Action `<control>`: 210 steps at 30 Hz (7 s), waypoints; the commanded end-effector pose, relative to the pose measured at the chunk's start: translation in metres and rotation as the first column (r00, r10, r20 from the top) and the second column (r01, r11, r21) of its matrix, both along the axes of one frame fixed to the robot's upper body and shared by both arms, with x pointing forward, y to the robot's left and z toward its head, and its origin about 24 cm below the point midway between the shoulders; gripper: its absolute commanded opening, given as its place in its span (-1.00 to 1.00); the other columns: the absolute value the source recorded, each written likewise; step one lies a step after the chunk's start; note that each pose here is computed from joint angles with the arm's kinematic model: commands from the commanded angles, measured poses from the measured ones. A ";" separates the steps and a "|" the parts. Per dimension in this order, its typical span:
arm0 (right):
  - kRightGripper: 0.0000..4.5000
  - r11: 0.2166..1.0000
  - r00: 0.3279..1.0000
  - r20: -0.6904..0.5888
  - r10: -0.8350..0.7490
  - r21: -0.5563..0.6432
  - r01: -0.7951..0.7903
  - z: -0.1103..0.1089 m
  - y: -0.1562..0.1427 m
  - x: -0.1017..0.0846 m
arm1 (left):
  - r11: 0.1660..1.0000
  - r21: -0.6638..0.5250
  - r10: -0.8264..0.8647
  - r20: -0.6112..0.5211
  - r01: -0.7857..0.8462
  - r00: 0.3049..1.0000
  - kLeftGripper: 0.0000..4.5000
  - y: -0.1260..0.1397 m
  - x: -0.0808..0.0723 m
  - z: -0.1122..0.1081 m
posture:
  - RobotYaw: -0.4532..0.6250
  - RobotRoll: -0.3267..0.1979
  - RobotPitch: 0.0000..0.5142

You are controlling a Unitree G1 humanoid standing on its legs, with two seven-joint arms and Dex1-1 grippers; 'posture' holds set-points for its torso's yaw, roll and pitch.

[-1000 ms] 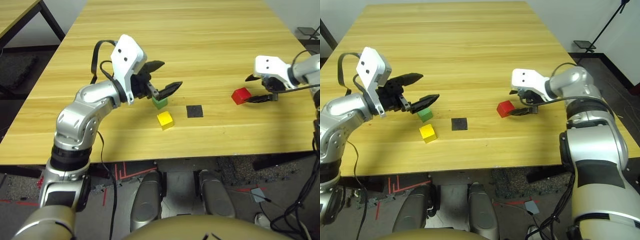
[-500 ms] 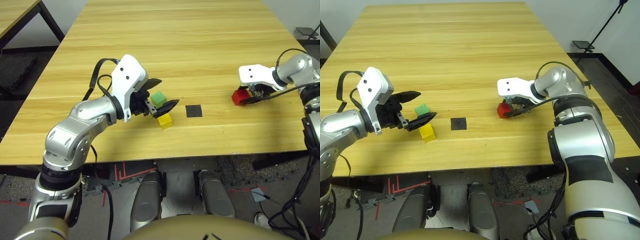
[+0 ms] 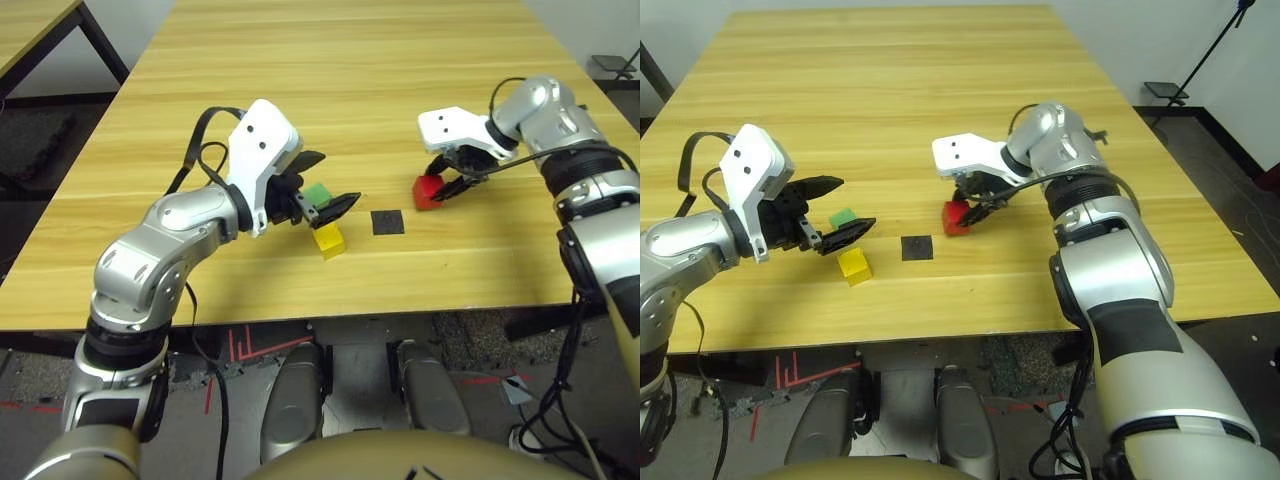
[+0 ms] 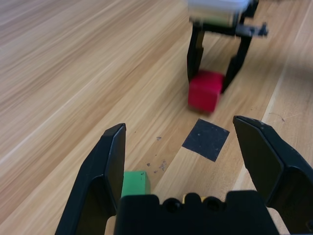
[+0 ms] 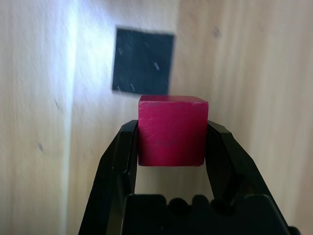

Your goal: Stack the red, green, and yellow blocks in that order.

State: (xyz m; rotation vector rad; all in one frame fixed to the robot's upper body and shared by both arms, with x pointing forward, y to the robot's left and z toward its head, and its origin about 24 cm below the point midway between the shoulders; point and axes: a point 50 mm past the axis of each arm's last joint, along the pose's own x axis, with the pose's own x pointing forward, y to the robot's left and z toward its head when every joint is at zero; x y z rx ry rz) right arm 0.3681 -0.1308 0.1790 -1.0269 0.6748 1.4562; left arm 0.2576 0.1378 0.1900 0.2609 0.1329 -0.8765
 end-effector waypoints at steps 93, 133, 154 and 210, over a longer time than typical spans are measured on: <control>1.00 0.467 0.824 -0.143 -0.548 0.765 0.444 0.016 -0.095 -0.010 | 0.970 0.243 0.060 -0.210 -0.007 0.976 -0.07 0.019 0.078 -0.063 | 0.22 -0.09 -0.65; 1.00 0.502 0.819 -0.190 -0.542 0.708 0.497 0.000 -0.111 -0.047 | 0.851 0.201 -0.450 -0.196 0.485 0.871 -0.07 -0.076 0.079 -0.040 | -0.02 0.01 -0.64; 1.00 0.510 0.824 -0.191 -0.534 0.705 0.494 0.002 -0.110 -0.045 | 0.890 0.245 -0.352 -0.164 0.384 0.921 0.98 -0.055 0.064 -0.013 | 0.07 0.01 -0.65; 1.00 0.462 0.794 -0.228 -0.563 0.710 0.531 -0.014 -0.115 -0.054 | 0.907 0.292 -0.248 -0.209 0.302 0.946 -0.09 -0.056 0.056 0.057 | 0.01 0.21 -0.69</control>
